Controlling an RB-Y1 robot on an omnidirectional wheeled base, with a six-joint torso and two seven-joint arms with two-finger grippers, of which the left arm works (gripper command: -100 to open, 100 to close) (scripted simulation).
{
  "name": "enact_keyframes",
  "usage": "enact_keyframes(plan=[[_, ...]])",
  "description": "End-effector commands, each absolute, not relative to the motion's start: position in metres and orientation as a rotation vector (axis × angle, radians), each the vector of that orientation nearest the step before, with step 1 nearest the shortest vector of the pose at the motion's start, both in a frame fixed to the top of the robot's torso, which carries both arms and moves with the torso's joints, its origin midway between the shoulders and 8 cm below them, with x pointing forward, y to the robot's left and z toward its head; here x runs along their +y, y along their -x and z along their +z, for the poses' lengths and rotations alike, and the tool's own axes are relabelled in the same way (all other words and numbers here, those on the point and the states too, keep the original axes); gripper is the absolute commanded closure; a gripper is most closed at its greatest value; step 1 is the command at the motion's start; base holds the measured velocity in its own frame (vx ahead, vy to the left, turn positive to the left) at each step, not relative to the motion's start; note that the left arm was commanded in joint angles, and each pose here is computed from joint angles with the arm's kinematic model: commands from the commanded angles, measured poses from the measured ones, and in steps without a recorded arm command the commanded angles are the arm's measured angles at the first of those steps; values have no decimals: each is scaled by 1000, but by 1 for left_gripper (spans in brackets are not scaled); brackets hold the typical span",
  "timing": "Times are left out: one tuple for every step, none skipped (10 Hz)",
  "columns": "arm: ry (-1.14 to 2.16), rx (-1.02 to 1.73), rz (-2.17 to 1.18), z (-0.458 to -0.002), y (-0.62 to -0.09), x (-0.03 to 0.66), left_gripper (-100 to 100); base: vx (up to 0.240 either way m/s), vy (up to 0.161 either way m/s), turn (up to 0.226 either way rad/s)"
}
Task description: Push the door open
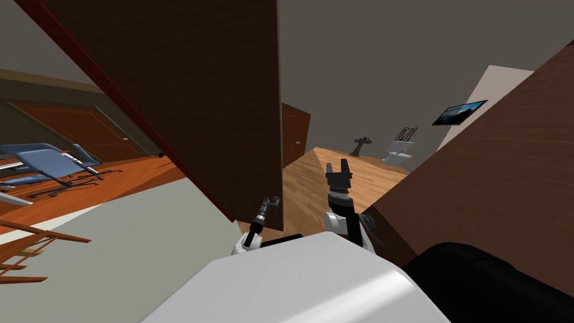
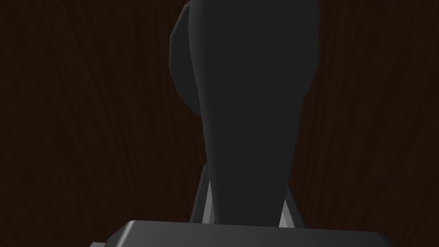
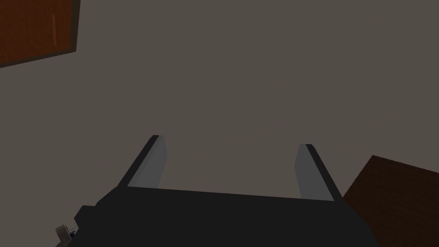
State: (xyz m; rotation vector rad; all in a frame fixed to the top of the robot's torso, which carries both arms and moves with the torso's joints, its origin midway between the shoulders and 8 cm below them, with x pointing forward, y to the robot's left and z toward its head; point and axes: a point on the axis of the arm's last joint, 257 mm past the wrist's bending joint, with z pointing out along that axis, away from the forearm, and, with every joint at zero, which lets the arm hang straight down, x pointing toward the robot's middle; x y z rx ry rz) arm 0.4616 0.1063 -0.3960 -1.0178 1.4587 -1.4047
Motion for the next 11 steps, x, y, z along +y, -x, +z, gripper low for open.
enact_keyframes(plan=[[1041,1428,-1393,-393,-467,110,100,154,-190,96],[1055,1414,-1389,-393,-468,111,100,140,-165,86],[1072,1397,-1385,-392,-469,112,100,106,-167,78],[1086,1384,-1384,-391,-470,111,100,90,-179,70],[1078,1384,-1371,-392,-472,122,100,47,-62,57],[1072,1375,-1327,-392,-476,147,100,115,-52,63],[1072,1374,-1320,-393,-476,150,100,172,-86,76],[1073,1369,-1307,-393,-477,156,100,172,-92,61],[1077,1363,-1296,-393,-477,161,100,189,-93,77],[1082,1356,-1287,-393,-478,165,100,206,-111,72],[1090,1347,-1281,-393,-478,167,100,203,-102,69]])
